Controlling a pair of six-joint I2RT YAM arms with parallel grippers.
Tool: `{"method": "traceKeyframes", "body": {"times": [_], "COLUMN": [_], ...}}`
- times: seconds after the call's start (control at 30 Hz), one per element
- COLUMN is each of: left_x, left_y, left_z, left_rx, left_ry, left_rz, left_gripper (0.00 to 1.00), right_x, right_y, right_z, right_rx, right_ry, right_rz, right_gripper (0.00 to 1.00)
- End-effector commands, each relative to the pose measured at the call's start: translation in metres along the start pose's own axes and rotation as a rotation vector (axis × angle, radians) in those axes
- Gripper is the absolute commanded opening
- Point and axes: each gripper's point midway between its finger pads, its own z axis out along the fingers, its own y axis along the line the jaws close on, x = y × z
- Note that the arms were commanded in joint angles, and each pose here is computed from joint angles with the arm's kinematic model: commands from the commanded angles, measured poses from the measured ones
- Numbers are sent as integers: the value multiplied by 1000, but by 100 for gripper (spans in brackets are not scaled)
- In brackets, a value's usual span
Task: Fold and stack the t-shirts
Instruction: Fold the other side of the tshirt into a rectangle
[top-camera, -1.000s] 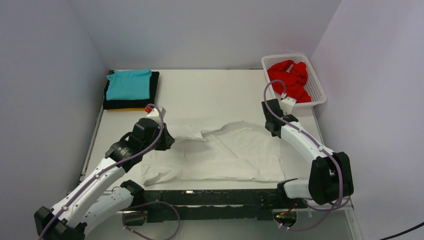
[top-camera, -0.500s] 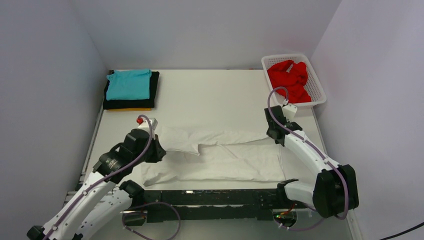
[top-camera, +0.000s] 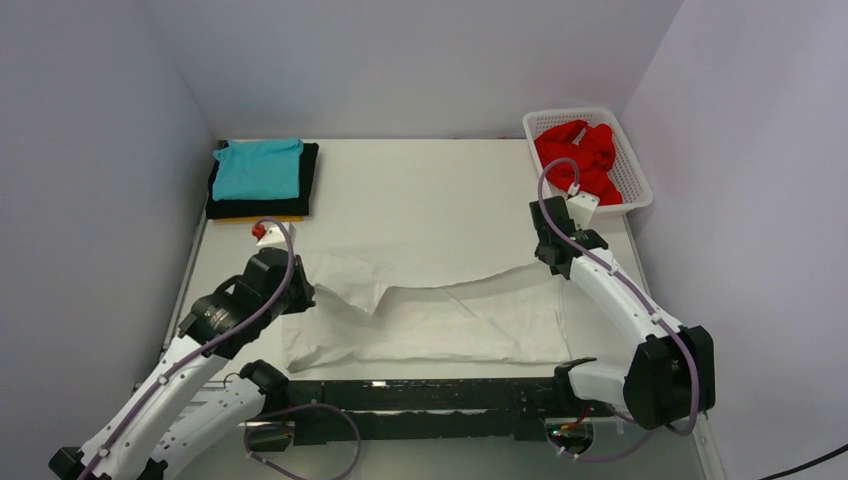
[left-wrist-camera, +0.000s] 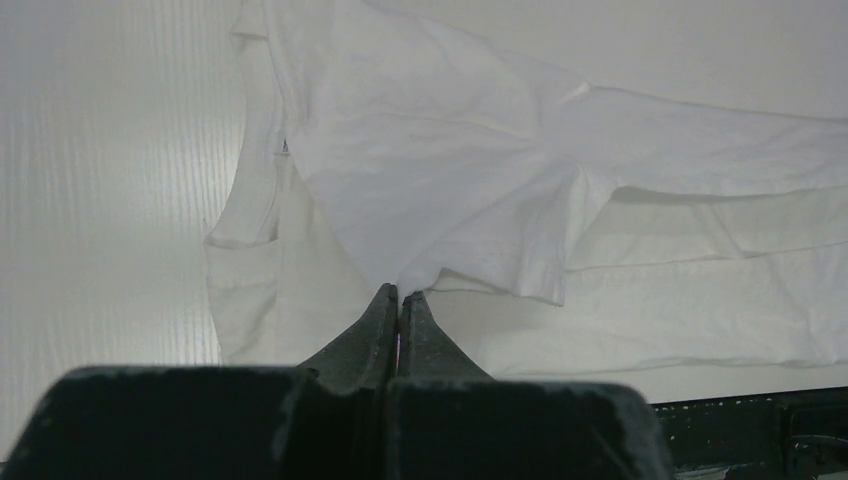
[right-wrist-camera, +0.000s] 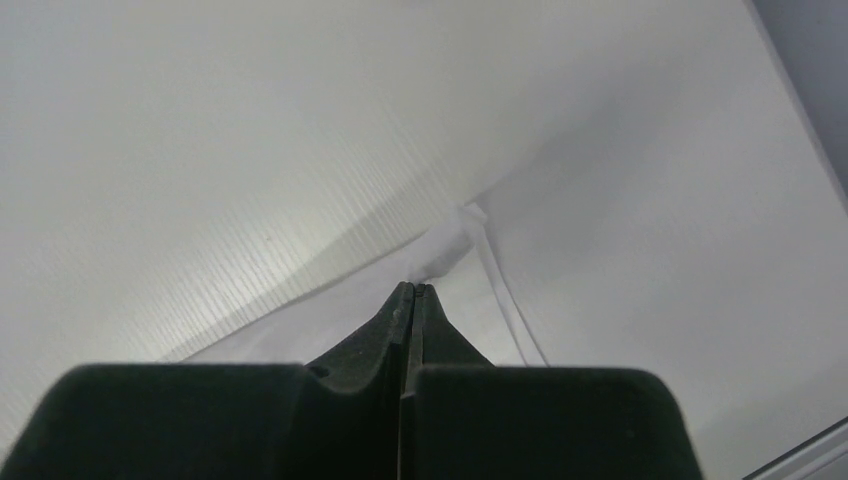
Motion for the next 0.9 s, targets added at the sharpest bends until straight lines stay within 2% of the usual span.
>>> {"method": "traceKeyframes", "body": {"times": [0.0, 0.1, 0.27, 0.37, 0.43, 0.47, 0.5, 0.53, 0.6, 0.67, 0.73, 0.87], "left_x": [1, 20, 59, 87, 100, 102, 102, 100, 91, 77, 62, 35], "left_y": [8, 4, 13, 30, 43, 45, 47, 47, 40, 28, 19, -24], "left_z": [-8, -5, -3, -8, -16, -20, -22, -22, -22, -22, -19, 6], "left_rx": [-25, 9, -39, -168, -257, -284, -304, -303, -272, -217, -163, 54], "left_ry": [-6, 55, 202, 320, 386, 408, 422, 421, 404, 369, 313, 200], "left_rz": [-29, -54, -134, -223, -233, -233, -227, -221, -206, -198, -187, -161], "left_gripper": [0, 0, 0, 0, 15, 20, 27, 34, 58, 80, 98, 99], "right_x": [4, 20, 45, 66, 81, 87, 92, 94, 88, 72, 54, 35], "right_y": [-12, -12, -25, -36, -46, -51, -55, -56, -56, -53, -39, 20], "right_z": [-9, -11, -9, -9, -10, -10, -10, -11, -15, -19, -24, -33], "right_rx": [1, -32, 10, 56, 93, 112, 119, 118, 107, 89, 4, -339], "right_ry": [-2, 36, 101, 167, 205, 213, 222, 225, 208, 155, 102, 21], "right_rz": [-17, -20, -33, -18, -3, 7, 12, 15, 24, 38, 42, 51], "right_gripper": [1, 2, 5, 9, 14, 21, 40, 53, 78, 97, 100, 100]}}
